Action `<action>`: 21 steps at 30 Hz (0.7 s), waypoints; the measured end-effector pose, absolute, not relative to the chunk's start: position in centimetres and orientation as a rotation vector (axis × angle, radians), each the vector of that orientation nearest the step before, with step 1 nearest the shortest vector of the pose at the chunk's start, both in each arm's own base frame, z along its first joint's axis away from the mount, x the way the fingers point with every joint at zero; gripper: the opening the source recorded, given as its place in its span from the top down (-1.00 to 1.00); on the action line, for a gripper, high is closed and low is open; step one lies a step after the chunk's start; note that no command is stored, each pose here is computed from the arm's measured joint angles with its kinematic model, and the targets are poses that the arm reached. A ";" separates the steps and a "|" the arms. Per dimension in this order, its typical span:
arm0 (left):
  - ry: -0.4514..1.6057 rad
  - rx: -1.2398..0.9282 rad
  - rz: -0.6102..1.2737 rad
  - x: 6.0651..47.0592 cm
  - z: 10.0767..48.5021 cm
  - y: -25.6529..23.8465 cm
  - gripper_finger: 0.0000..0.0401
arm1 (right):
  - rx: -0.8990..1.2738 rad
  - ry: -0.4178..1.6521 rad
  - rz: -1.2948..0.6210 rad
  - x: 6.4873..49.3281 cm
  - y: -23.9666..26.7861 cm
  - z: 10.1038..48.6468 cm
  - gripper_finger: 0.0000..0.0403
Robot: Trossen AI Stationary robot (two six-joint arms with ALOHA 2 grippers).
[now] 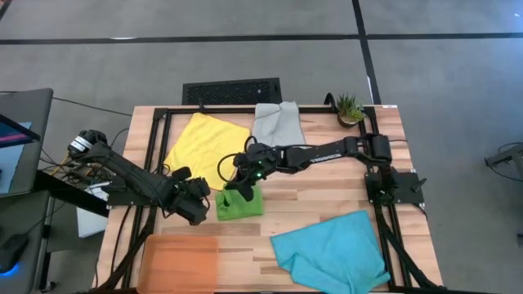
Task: Fold microfiber towels
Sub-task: Fold the green towel
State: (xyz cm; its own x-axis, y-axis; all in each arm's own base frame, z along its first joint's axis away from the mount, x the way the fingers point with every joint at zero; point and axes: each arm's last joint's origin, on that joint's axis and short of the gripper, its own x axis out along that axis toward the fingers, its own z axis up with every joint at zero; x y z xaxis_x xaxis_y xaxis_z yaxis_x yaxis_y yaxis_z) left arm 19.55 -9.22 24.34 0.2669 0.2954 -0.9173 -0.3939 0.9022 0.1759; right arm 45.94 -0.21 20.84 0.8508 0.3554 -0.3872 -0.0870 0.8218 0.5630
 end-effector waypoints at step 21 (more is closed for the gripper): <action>1.230 -0.106 0.452 19.5 24.3 -9.3 0.25 | 0.519 0.530 0.224 45.8 -0.3 20.5 0.62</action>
